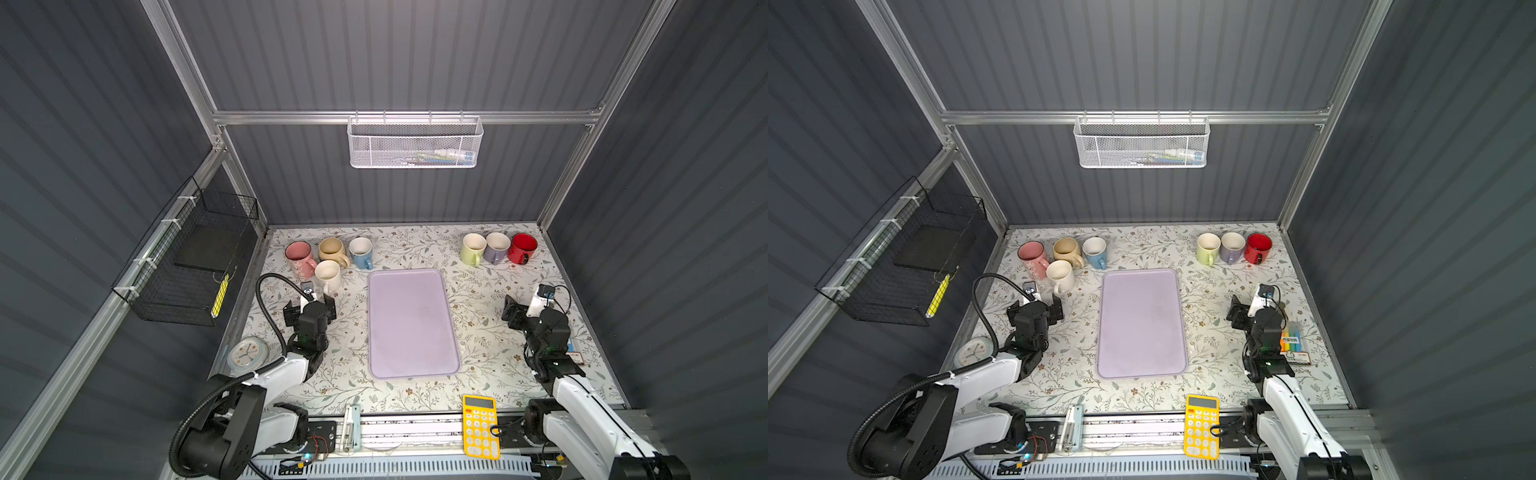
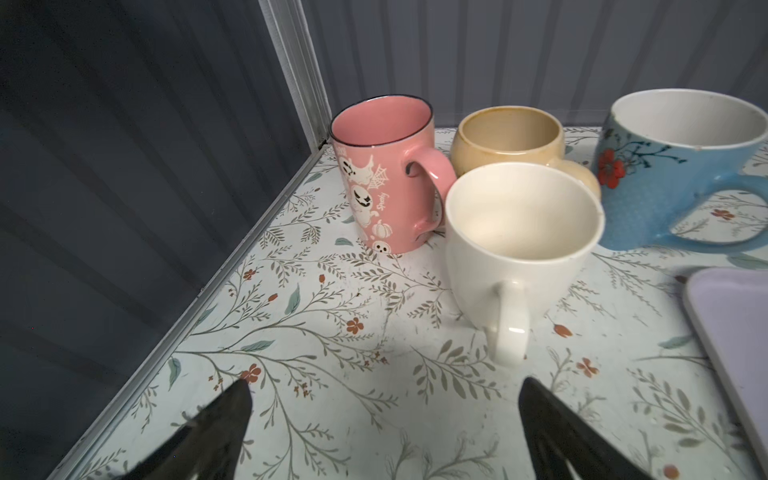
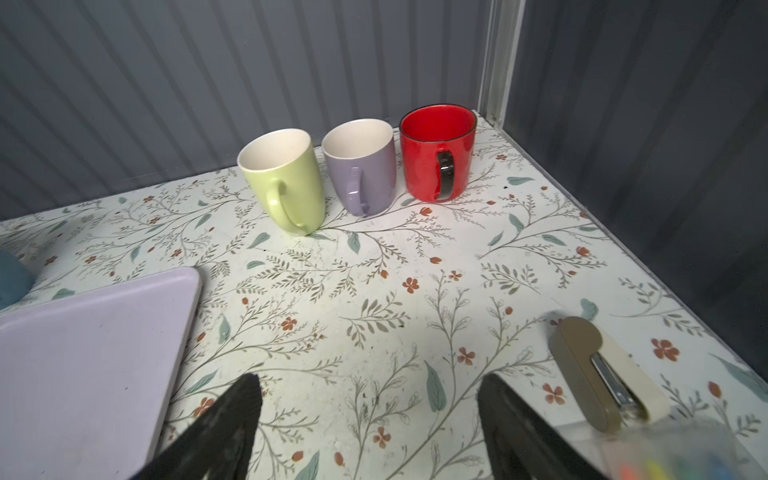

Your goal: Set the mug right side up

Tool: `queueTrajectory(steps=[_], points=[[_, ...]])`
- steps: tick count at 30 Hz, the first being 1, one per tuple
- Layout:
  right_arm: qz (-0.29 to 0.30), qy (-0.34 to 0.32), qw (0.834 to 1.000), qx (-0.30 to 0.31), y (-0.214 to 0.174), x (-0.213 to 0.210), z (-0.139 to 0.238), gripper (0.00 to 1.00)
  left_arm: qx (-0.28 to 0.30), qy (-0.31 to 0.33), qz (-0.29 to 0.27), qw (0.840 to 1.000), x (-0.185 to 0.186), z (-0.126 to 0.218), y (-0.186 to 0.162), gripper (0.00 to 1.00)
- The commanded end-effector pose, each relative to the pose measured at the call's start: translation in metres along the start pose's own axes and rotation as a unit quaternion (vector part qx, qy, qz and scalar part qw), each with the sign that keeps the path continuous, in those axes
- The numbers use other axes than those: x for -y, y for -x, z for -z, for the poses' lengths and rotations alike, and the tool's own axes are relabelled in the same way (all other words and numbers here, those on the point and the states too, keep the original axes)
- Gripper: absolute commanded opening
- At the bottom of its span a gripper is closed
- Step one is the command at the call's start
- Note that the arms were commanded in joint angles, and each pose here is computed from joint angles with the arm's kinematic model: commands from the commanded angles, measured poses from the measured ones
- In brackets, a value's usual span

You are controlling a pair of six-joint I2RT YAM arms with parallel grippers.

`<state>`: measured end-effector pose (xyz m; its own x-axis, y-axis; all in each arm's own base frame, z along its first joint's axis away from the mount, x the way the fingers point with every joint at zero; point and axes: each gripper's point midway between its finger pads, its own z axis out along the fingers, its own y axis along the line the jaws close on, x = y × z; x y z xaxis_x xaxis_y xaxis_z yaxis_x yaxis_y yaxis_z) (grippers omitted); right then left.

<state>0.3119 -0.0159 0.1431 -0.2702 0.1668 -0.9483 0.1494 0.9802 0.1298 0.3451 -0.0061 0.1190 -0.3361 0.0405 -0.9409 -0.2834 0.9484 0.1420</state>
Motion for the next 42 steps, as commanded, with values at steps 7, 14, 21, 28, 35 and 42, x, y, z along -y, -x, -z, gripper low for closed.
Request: queueTrajectory(steps=[7, 14, 21, 28, 35, 42], points=[[0.004, -0.033, 0.997, 0.072, 0.014, 0.011, -0.016, 0.86, 0.014, -0.018, 0.024, 0.999, 0.000, -0.031, -0.003, 1.00], [0.040, -0.031, 0.995, 0.082, 0.021, 0.007, -0.034, 0.87, 0.044, -0.019, 0.049, 0.998, -0.019, -0.046, -0.012, 1.00], [0.025, -0.008, 0.996, 0.090, 0.011, 0.016, -0.050, 0.88, 0.012, -0.076, 0.025, 0.997, 0.004, -0.065, -0.023, 1.00], [0.031, 0.025, 0.997, 0.062, 0.003, 0.007, -0.065, 0.89, -0.003, -0.141, 0.007, 0.990, 0.024, -0.072, -0.024, 1.00], [0.029, 0.029, 0.998, 0.037, 0.000, 0.007, -0.073, 0.91, -0.037, -0.177, -0.011, 0.983, 0.039, -0.079, -0.029, 1.00], [0.029, 0.028, 0.999, 0.027, 0.001, 0.006, -0.077, 0.96, -0.036, -0.173, -0.010, 0.984, 0.038, -0.080, -0.028, 1.00]])
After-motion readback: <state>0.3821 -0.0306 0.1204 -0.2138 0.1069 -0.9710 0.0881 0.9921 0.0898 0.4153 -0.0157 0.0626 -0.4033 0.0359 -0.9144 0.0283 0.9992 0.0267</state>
